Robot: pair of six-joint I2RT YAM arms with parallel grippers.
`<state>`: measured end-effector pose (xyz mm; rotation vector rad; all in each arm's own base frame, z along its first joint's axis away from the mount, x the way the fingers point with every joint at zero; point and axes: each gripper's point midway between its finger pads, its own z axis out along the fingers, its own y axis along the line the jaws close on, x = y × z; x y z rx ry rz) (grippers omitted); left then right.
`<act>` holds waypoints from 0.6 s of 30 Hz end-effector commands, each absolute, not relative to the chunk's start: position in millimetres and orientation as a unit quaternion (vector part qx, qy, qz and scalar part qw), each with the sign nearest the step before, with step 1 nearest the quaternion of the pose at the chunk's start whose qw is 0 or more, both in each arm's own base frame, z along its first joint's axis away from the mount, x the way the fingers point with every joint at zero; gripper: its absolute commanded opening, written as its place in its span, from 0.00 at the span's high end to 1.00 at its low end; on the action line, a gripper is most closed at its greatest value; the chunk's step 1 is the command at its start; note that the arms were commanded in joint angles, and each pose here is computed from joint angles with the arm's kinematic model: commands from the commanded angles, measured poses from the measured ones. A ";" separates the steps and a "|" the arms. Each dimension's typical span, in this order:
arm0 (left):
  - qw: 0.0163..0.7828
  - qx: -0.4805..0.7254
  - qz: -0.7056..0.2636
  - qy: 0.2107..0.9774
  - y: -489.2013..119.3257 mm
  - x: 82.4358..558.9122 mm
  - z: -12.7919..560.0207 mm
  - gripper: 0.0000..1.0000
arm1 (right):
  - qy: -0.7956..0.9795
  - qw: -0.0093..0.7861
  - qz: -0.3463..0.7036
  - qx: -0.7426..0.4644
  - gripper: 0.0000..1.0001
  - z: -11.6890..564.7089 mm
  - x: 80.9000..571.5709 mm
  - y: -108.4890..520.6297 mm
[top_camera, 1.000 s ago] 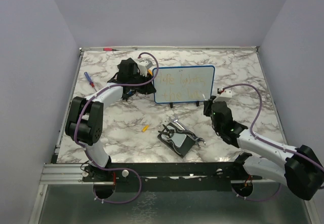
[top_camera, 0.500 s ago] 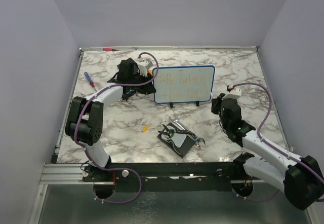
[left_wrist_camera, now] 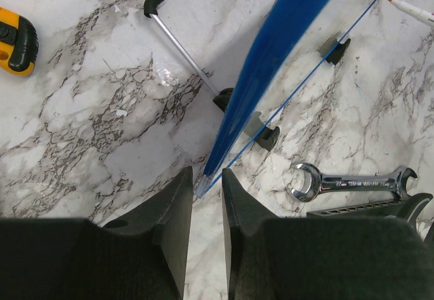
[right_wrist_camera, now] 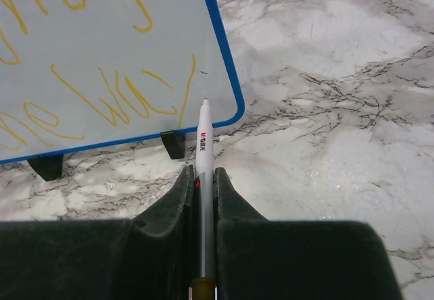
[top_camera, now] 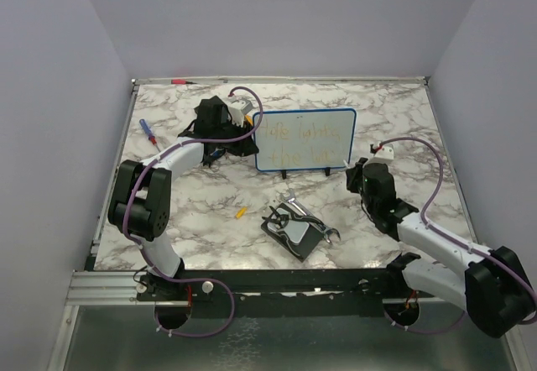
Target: Write a sentence on the whiteboard
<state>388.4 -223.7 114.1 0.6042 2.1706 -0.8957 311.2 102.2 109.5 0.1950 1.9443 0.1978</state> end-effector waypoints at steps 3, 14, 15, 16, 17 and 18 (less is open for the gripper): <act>0.373 0.242 -0.339 0.829 -224.9 392.8 128.0 0.75 | 0.826 0.550 0.088 0.085 0.99 100.8 311.8 103.8; 0.372 0.242 -0.340 0.829 -224.9 392.7 127.1 0.75 | 0.825 0.552 0.081 0.088 1.00 97.8 314.0 101.6; 0.372 0.242 -0.340 0.829 -224.8 392.8 127.0 0.75 | 0.825 0.553 0.080 0.089 0.99 97.5 314.2 101.3; 0.371 0.242 -0.340 0.829 -224.8 392.8 126.7 0.75 | 0.824 0.553 0.081 0.089 0.99 97.8 314.7 101.5; 0.372 0.243 -0.341 0.829 -225.1 392.8 127.3 0.75 | 0.824 0.553 0.079 0.090 0.99 97.3 314.8 101.1; 0.372 0.242 -0.341 0.829 -225.1 392.8 127.3 0.75 | 0.824 0.554 0.079 0.090 0.99 97.2 315.2 100.9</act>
